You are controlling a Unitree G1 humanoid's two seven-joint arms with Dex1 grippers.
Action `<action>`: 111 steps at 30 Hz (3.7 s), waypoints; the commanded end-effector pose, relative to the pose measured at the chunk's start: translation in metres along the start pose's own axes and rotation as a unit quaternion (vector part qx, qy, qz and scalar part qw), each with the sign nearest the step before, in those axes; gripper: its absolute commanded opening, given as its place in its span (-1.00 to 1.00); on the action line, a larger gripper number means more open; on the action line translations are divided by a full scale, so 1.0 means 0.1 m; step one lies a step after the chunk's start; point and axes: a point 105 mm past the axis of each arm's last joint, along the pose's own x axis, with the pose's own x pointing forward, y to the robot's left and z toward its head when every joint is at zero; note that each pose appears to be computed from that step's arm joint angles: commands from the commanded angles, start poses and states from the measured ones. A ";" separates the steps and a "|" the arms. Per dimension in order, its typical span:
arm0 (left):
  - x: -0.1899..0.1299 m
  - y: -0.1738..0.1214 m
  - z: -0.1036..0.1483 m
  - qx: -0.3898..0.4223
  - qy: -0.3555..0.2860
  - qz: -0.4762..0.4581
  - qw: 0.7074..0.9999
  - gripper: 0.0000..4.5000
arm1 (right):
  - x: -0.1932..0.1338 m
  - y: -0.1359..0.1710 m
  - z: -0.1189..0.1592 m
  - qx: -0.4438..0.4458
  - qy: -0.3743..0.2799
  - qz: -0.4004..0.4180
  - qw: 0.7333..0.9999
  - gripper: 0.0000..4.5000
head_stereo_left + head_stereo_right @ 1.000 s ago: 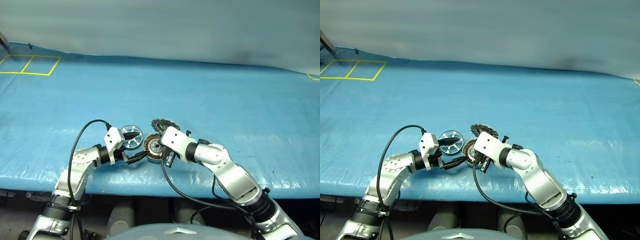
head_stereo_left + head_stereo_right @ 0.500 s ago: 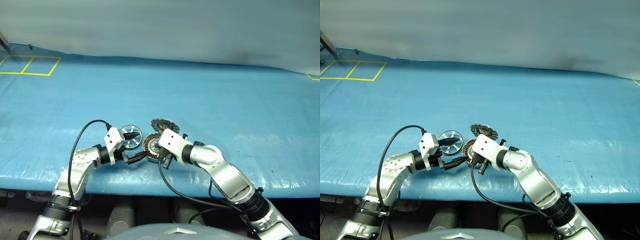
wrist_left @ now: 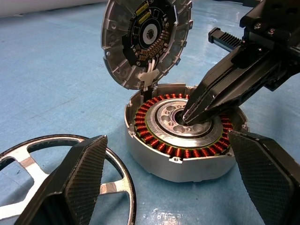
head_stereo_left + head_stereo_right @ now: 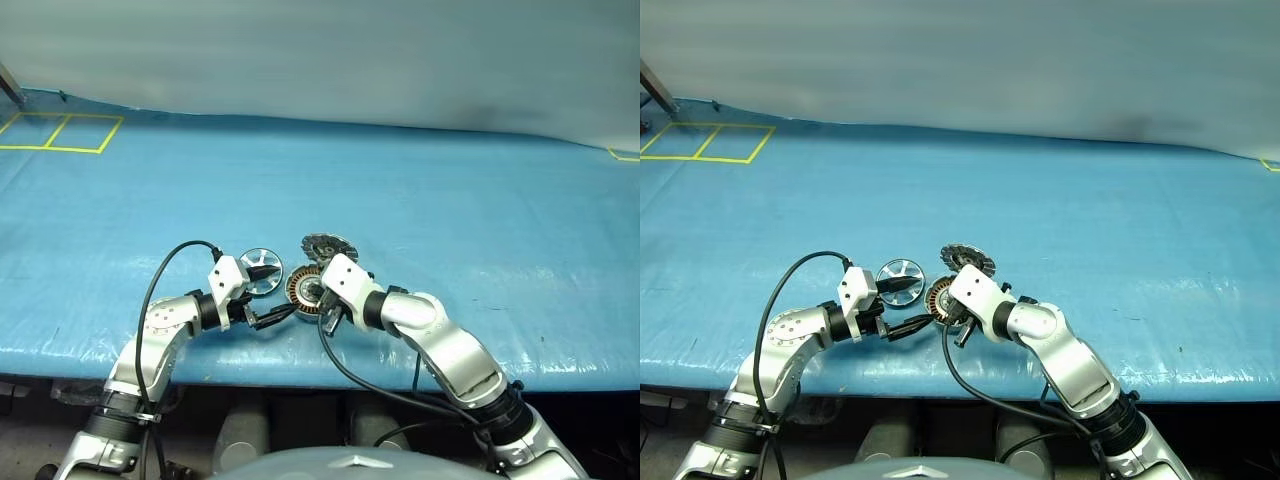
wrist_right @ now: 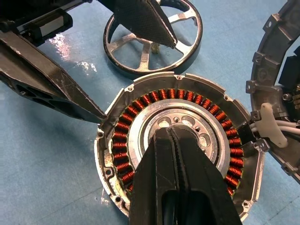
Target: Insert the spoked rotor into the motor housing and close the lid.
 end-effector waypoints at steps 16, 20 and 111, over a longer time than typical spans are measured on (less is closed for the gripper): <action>0.01 0.01 0.07 0.011 -0.011 -0.001 1.000 1.00 | -0.08 -0.11 0.11 -0.033 -0.009 -0.027 0.999 -0.98; 0.01 0.01 0.06 0.012 -0.011 -0.001 1.000 1.00 | -0.03 -0.10 -0.05 -0.023 0.017 -0.023 0.999 -0.98; -0.08 0.75 0.38 0.294 0.258 -0.175 0.903 0.36 | -0.27 -0.02 0.17 -0.057 -0.121 -0.042 0.990 -1.00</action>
